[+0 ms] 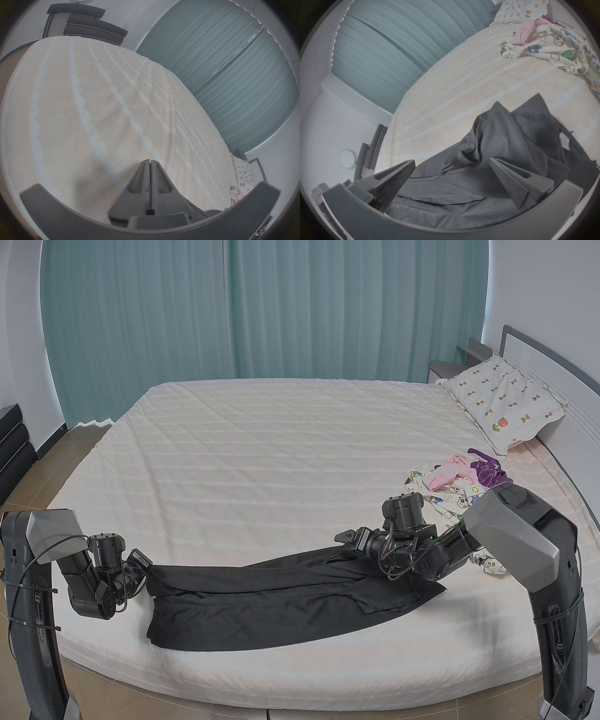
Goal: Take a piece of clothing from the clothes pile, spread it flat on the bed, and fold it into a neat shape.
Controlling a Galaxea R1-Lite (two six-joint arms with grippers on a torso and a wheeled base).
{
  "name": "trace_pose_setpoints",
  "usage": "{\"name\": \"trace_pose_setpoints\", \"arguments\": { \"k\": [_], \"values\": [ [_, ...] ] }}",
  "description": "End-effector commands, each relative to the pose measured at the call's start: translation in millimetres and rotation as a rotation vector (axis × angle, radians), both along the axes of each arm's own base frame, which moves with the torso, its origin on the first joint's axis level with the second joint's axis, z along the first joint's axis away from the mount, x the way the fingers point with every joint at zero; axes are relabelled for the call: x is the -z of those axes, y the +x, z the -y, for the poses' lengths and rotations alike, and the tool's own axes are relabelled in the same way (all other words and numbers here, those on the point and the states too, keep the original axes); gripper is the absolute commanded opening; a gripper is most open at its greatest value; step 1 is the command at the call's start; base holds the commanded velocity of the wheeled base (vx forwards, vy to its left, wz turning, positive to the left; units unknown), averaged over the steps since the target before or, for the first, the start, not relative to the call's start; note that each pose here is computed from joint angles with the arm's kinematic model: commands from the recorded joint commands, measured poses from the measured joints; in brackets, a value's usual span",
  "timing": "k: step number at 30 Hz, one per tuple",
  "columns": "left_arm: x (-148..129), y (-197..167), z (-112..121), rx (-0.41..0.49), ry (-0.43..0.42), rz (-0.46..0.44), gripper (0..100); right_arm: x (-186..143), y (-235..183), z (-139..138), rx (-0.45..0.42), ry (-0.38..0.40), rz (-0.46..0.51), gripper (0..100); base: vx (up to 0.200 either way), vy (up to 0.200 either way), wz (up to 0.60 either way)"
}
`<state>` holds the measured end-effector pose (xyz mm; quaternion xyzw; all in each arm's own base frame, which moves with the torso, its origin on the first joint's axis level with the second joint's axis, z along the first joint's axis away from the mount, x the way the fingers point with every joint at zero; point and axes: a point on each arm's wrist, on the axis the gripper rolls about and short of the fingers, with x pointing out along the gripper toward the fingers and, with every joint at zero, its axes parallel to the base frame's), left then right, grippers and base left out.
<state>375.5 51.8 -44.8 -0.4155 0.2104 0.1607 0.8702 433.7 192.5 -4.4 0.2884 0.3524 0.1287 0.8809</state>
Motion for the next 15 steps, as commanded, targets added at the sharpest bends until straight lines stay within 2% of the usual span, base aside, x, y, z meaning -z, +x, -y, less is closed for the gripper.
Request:
{"name": "trace_pose_setpoints", "arguments": {
  "k": [1,8,15],
  "values": [
    [0.2,-0.4,0.0,-0.001,-0.001,-0.001,0,33.4,6.7,-12.9,-0.008,-0.044,-0.040,100,0.000,0.000,0.00],
    [0.8,-0.4,-0.1,-0.002,0.000,-0.003,0,38.8,19.8,-19.0,-0.014,-0.031,0.005,100,0.000,0.000,0.00],
    [0.6,-0.3,0.1,-0.017,0.009,-0.002,0,38.5,40.8,-29.5,-0.010,0.029,0.129,100,0.000,0.000,0.00]
  ]
}}
